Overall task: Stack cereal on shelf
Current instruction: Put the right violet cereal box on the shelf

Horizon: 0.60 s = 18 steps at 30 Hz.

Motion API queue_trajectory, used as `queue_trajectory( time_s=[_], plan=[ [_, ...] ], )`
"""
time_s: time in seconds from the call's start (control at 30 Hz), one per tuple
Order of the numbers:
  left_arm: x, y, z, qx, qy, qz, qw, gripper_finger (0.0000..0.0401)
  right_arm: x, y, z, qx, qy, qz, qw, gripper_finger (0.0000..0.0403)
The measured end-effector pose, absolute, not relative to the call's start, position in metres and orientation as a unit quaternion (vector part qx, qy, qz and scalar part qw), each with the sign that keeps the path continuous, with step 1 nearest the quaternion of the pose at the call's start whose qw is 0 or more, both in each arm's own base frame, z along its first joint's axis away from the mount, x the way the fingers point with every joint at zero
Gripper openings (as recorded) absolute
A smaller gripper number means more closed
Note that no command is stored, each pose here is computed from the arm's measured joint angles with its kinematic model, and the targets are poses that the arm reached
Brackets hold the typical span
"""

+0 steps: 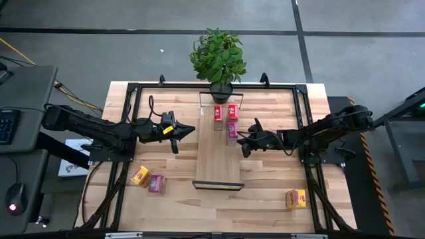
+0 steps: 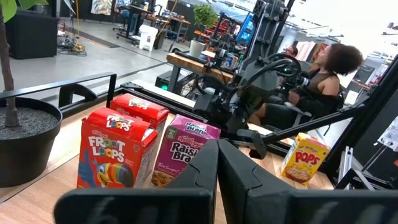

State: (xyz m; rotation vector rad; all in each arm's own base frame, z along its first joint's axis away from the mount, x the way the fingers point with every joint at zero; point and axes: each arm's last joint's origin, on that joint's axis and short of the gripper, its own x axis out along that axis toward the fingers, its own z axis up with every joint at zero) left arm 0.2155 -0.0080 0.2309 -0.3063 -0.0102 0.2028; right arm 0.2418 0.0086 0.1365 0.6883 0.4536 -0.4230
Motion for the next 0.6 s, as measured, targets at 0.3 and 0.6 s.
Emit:
queue_trajectory(
  time_s=[0.3,0.6],
  plan=[
    [0.2155,-0.008,0.2309,-0.152,-0.005,0.101,0.983,0.0,0.2441,0.0103,0.1395,0.344,0.213,-0.174,0.898,0.0],
    [0.2155,-0.008,0.2305,-0.152,-0.003,0.101,0.983,0.0,0.2438,0.011,0.139,0.341,0.222,-0.162,0.899,0.0]
  ],
)
